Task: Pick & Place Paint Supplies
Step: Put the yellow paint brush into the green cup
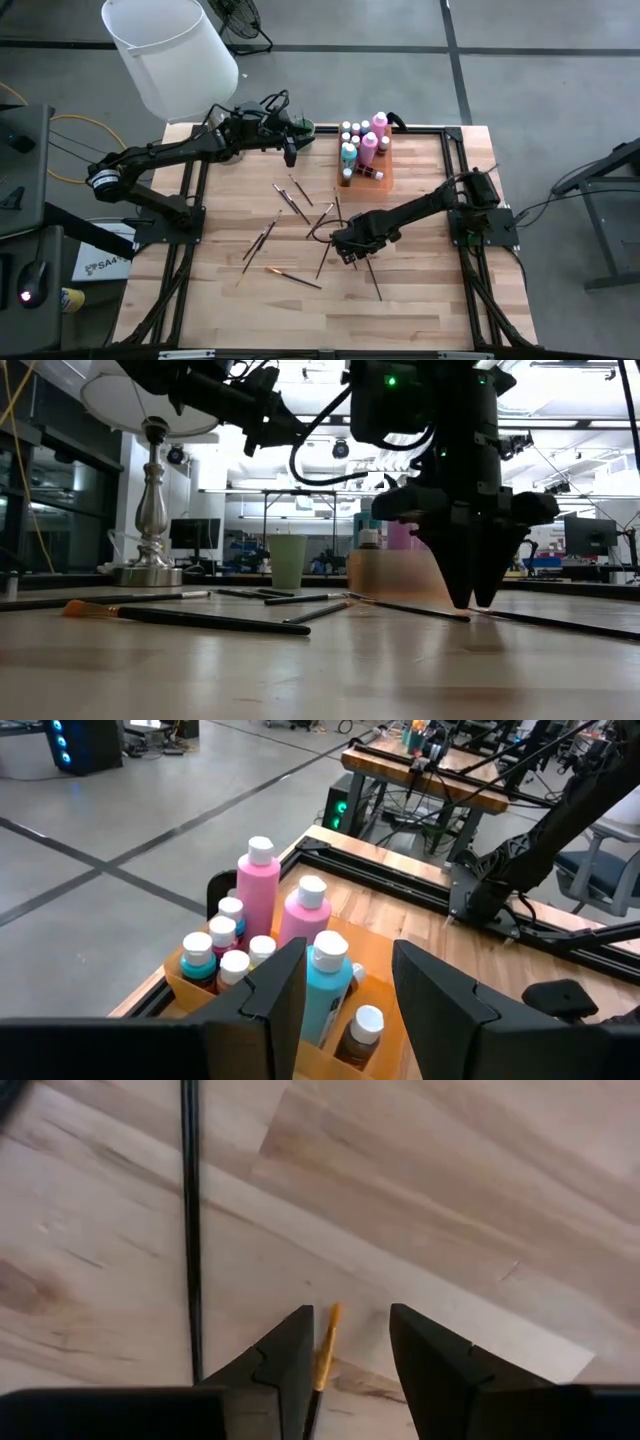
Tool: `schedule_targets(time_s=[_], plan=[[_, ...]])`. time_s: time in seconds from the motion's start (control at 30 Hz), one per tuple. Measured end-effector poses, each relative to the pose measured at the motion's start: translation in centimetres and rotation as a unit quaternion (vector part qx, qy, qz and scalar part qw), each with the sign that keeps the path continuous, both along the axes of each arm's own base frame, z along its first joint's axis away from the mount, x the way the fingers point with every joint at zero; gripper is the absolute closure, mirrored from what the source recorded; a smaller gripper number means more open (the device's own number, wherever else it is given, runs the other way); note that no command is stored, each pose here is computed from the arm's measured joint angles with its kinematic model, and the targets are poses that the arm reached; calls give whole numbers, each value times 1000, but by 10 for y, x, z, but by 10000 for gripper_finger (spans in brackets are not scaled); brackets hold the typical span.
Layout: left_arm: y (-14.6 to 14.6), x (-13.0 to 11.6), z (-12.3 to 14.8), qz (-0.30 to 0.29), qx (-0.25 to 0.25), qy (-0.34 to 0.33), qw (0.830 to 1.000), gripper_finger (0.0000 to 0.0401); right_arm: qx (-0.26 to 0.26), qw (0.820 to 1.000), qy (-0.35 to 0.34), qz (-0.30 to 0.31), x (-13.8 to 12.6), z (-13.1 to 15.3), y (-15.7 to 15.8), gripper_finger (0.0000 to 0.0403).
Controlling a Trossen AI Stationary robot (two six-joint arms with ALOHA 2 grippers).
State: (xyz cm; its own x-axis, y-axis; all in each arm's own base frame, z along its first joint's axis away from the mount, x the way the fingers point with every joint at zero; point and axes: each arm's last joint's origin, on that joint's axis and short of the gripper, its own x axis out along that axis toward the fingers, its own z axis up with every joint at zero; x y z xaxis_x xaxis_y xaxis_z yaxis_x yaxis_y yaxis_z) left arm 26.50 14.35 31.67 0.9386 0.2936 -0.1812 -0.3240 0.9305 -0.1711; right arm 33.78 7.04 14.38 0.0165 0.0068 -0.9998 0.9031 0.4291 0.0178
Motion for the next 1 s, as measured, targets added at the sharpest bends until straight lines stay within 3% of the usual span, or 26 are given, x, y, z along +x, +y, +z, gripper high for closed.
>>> schedule_targets(time_s=[0.4,1.0], plan=[[0,0,-2,-1,-7,12,1000,253,17,1000,0,0,5,-11,3,280],[0,0,-3,0,-8,13,1000,253,34,999,5,8,4,-13,9,396]])
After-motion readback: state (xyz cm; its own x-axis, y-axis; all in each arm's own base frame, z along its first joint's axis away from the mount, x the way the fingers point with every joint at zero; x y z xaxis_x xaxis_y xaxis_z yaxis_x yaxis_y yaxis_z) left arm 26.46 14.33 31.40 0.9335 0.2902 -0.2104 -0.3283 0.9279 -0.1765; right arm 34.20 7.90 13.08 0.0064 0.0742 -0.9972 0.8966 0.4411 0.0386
